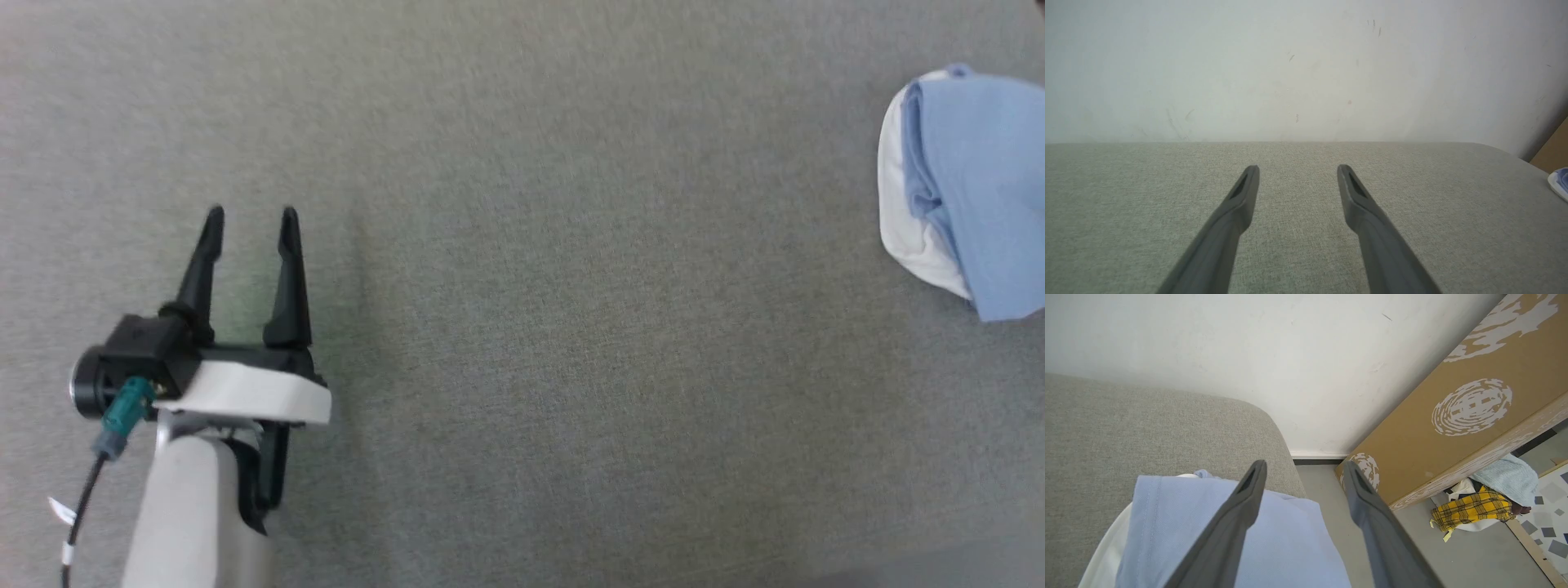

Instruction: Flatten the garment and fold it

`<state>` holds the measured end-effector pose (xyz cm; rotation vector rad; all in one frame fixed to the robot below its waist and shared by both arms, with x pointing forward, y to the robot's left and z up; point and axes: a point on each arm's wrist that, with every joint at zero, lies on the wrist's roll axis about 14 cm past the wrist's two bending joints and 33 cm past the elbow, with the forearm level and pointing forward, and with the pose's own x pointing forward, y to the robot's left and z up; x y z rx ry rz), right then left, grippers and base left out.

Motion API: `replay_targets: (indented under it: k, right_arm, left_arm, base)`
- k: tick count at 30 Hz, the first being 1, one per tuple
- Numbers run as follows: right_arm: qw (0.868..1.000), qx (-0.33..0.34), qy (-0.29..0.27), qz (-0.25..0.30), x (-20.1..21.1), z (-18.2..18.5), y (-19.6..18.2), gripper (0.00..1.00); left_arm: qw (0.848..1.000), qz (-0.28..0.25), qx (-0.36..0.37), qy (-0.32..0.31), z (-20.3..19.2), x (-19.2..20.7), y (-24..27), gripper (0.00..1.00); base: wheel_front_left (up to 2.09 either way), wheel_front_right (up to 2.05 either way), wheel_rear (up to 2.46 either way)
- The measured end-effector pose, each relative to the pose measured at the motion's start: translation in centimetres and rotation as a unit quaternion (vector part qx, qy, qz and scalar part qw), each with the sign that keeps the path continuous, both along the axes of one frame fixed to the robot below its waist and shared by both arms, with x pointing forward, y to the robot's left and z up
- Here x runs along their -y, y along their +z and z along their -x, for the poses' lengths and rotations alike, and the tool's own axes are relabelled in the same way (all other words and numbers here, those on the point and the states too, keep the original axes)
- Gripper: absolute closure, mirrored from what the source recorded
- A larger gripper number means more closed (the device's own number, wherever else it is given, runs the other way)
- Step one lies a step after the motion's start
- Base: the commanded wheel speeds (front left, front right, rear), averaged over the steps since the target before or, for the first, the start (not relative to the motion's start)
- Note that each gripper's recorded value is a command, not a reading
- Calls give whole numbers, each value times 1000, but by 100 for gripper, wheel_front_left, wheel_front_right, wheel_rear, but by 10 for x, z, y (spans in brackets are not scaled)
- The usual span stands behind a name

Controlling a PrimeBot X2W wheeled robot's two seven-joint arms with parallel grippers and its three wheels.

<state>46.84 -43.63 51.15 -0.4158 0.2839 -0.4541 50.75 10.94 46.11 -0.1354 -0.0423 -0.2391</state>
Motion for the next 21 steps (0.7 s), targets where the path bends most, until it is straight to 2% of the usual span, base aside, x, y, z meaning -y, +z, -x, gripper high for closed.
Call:
replay_targets:
  k: [5,8,14,21]
  right_arm:
    - [997,56,43,-28,-30,3,17,0]
    - [991,101,74,-49,-54,5,32,0]
    - [968,178,147,-96,-116,15,53,0]
    - [935,214,226,-169,-201,37,53,0]
  left_arm:
    - [1000,11,5,12,22,-7,18,0]
    - [1000,18,12,15,37,-8,30,0]
    - [999,21,23,32,63,-23,49,0]
    - [997,20,32,71,91,-50,61,0]
  base:
    - [0,0,0]
    - [0,0,0]
    - [0,0,0]
    - [0,0,0]
